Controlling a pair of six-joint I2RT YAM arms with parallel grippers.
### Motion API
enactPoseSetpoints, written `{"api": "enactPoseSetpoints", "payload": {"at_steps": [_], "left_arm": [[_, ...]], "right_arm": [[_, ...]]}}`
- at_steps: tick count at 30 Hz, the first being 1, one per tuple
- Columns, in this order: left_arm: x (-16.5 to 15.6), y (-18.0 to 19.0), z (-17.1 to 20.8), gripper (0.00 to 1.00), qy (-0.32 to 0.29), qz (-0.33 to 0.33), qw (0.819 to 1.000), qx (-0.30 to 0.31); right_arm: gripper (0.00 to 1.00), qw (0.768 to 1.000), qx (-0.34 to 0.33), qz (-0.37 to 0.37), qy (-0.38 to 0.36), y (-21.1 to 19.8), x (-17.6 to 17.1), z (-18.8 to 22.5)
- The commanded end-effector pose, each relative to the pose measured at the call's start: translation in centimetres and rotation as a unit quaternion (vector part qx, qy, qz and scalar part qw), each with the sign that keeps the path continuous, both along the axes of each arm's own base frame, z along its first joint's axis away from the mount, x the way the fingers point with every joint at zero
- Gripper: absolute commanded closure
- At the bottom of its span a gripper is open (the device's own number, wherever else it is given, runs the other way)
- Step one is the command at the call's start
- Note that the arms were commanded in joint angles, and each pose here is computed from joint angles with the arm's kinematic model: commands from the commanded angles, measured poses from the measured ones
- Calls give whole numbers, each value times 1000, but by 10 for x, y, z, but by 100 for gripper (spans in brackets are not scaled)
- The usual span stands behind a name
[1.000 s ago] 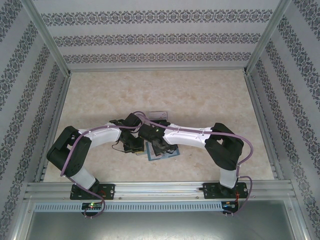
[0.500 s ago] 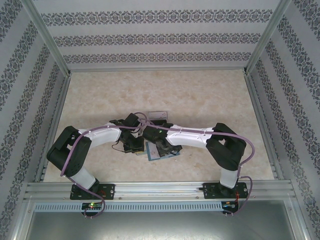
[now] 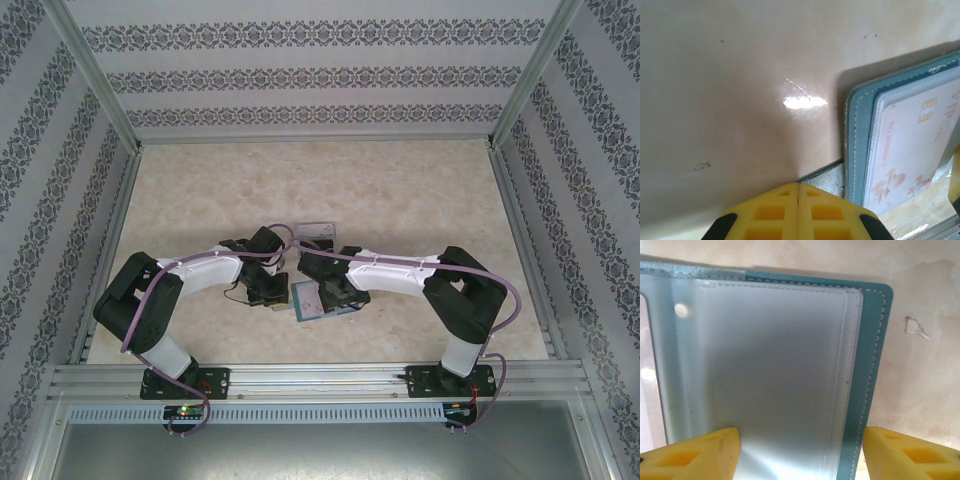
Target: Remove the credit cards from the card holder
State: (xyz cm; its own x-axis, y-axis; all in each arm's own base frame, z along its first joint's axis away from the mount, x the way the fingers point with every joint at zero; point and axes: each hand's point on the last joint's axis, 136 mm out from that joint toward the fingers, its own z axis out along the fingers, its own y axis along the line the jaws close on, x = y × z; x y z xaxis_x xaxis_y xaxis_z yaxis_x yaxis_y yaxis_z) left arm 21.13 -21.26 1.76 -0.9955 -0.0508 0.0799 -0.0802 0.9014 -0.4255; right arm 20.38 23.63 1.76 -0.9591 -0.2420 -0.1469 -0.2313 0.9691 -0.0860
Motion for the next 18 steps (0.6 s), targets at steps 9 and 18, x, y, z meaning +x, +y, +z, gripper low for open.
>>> {"api": "enactPoseSetpoints", "payload": {"at_steps": [9, 18], "left_arm": [[0, -17, 27, 95, -12, -11, 999, -28], [9, -35, 31, 94, -17, -20, 999, -42]], "right_arm": [[34, 998, 59, -1, 0, 4, -3, 16], [36, 995, 98, -1, -14, 14, 2, 40]]}}
